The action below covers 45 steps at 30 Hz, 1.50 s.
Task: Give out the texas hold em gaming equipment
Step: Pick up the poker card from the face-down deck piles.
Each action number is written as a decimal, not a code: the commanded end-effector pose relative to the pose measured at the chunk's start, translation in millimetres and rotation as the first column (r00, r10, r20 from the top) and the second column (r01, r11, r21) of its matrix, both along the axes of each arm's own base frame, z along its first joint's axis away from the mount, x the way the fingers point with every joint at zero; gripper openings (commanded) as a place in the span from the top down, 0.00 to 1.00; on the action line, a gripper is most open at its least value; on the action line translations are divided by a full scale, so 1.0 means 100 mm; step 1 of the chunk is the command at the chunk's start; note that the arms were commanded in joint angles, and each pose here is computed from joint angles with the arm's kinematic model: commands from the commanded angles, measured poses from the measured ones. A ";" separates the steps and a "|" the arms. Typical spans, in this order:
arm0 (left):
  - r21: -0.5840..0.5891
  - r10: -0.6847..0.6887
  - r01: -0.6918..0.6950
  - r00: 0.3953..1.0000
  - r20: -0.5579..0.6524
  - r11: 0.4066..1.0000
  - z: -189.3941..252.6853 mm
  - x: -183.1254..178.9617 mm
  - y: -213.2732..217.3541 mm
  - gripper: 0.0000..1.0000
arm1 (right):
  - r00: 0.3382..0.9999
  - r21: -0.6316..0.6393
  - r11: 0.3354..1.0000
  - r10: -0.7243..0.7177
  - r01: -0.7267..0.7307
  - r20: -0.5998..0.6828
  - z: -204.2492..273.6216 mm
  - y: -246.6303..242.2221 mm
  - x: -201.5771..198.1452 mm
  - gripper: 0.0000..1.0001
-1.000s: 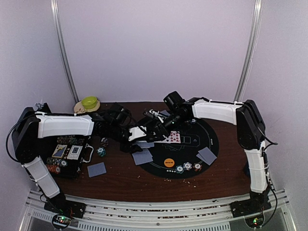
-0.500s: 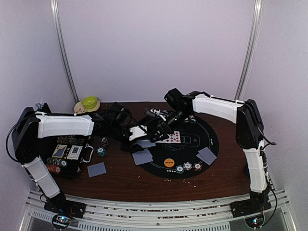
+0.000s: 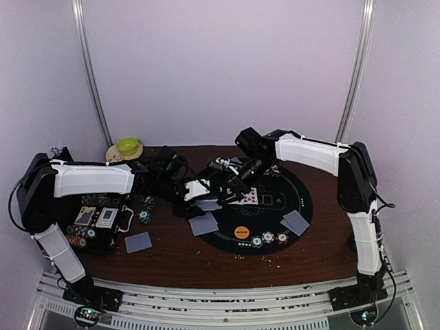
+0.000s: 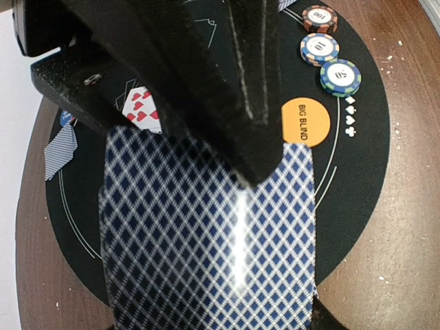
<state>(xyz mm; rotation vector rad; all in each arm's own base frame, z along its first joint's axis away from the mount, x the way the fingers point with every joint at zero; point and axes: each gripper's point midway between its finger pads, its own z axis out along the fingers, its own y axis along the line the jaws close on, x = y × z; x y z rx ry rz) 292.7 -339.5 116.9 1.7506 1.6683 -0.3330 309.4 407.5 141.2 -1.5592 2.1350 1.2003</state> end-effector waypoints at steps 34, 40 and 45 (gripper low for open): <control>-0.048 0.000 0.002 0.999 0.038 0.999 0.15 0.11 -0.10 0.44 | 1.000 0.079 0.997 0.018 -0.017 -0.010 0.36 0.05 -0.05 1.00; -0.050 -0.001 0.003 0.999 0.038 0.999 0.15 0.10 -0.10 0.44 | 1.000 0.078 0.997 -0.009 0.007 0.026 0.47 -0.10 0.01 1.00; -0.050 -0.001 0.003 0.999 0.039 0.999 0.15 0.11 -0.10 0.44 | 0.998 0.056 0.998 -0.034 0.031 0.059 0.50 -0.27 0.10 1.00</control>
